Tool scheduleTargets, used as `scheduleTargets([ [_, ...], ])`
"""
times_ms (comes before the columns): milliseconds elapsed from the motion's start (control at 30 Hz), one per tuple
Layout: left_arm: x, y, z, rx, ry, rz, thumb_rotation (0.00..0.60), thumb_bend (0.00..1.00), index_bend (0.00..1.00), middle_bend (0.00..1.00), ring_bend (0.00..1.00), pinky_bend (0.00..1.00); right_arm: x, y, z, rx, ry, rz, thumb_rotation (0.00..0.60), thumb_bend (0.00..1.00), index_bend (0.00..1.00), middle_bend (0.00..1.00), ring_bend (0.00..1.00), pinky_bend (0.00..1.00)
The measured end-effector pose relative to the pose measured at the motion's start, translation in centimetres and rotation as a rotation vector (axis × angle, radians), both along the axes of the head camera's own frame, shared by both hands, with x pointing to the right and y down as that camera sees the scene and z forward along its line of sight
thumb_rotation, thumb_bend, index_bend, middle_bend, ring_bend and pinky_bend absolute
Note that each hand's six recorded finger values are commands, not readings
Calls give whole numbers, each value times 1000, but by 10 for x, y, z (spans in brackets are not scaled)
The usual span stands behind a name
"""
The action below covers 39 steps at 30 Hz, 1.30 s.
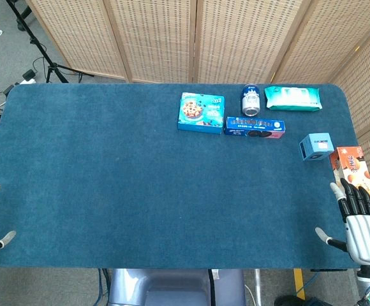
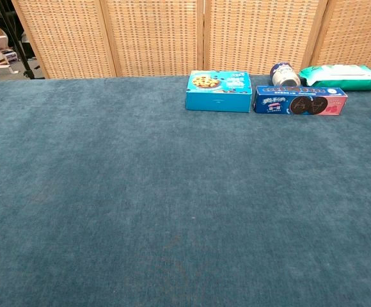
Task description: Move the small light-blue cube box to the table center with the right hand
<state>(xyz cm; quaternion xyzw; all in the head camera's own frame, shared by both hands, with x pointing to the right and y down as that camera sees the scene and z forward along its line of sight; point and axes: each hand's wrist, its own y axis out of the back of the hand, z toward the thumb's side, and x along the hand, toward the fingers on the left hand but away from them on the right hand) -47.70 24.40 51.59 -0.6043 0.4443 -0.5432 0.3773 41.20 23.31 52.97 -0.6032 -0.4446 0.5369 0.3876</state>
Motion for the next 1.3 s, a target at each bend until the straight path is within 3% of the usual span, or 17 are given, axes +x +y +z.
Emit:
scheduleTargets([
  [333, -1, -1, 0, 0, -5, -6, 600, 0, 0, 0, 0, 0, -4, -8, 7, -30, -10, -24, 600, 0, 0, 0, 0, 0],
  [667, 0, -6, 7, -8, -24, -9, 600, 0, 0, 0, 0, 0, -18, -92, 25, -57, -38, -136, 600, 0, 0, 0, 0, 0],
  [867, 1, -11, 14, -17, -46, -14, 600, 0, 0, 0, 0, 0, -19, -142, 68, -214, 1, -186, 600, 0, 0, 0, 0, 0],
  [1000, 0, -13, 20, -30, -60, -23, 600, 0, 0, 0, 0, 0, -9, -173, 98, -305, 70, -180, 600, 0, 0, 0, 0, 0],
  [1300, -4, -21, 32, -53, -93, -53, 600, 0, 0, 0, 0, 0, 11, -220, 150, -366, 209, -100, 600, 0, 0, 0, 0, 0],
])
